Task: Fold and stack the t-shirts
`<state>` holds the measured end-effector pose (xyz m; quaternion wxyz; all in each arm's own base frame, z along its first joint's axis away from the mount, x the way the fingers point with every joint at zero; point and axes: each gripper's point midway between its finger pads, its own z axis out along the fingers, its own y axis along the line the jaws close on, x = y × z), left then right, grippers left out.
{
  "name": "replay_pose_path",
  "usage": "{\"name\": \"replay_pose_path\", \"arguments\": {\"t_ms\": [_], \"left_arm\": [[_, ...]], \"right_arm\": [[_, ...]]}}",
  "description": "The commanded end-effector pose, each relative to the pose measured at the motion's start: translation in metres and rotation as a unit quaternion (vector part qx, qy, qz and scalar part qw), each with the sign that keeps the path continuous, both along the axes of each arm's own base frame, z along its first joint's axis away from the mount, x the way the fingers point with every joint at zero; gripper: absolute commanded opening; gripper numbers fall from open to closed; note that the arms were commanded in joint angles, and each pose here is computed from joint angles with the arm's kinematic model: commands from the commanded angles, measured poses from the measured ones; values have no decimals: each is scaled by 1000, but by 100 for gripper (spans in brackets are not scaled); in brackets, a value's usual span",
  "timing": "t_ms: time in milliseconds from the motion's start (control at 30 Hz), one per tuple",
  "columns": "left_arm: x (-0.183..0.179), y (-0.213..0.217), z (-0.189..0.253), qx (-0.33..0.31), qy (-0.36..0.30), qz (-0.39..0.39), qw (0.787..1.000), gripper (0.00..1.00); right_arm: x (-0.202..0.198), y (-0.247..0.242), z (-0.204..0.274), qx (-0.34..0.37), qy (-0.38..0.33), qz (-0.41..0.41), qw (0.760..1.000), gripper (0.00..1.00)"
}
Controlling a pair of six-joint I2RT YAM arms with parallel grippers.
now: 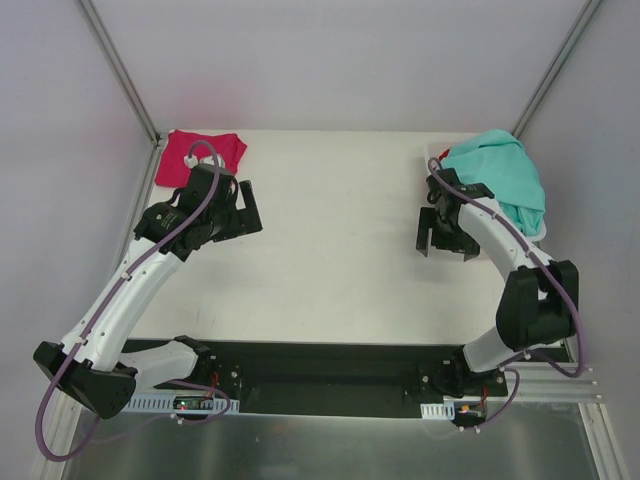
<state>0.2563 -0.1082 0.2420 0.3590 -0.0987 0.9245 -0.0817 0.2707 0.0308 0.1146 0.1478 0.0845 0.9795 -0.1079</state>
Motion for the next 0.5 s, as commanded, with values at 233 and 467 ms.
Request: {"name": "replay_pose_path", "arguments": {"t_ms": [233,467], "left_arm": [[-1,1,10,-1,-18,-3,1000,99],[-4,6,8,13,-13,-3,1000,99]], "right_arm": [[65,-7,-23,-14,5,-17,1000,96],[102,-12,-14,-18,-4,-22,1000,96]]}}
